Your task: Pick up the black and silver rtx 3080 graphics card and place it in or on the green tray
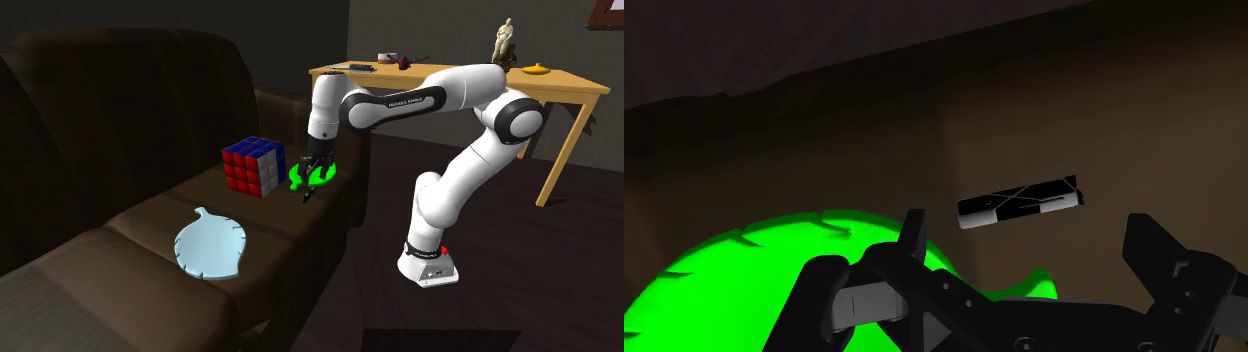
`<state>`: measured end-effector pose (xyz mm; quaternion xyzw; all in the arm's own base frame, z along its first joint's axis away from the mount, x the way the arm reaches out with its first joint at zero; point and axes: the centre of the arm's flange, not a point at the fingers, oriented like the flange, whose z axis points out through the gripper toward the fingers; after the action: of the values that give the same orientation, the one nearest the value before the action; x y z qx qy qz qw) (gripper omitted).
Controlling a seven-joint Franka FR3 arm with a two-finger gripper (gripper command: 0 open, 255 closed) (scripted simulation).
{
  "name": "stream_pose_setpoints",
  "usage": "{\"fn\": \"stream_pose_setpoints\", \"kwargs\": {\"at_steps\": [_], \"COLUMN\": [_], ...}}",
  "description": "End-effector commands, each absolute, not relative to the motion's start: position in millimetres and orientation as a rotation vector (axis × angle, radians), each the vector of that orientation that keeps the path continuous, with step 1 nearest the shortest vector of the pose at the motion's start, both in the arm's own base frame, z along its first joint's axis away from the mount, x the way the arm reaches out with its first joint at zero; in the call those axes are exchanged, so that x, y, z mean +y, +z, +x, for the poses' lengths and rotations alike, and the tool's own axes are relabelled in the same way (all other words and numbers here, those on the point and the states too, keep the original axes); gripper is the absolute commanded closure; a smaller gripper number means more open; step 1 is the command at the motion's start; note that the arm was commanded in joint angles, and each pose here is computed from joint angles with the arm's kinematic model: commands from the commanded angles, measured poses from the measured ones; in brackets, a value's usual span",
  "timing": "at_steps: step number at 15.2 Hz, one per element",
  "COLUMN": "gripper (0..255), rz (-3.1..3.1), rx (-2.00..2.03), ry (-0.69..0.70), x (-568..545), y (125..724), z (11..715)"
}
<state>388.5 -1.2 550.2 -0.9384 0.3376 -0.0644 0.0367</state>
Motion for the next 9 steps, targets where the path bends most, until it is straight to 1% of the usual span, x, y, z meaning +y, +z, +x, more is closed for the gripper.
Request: {"fn": "stream_pose_setpoints", "kwargs": {"at_steps": [1, 6, 9], "gripper": [0, 0, 0], "rz": [-2.843, -2.843, -2.843], "rx": [1.099, 1.099, 1.099], "ry": [-0.212, -0.212, -0.212], "x": [-3.1, -2.3, -2.2], "y": [541.7, 515.6, 512.6], "z": [394.1, 398.3, 398.8]}}
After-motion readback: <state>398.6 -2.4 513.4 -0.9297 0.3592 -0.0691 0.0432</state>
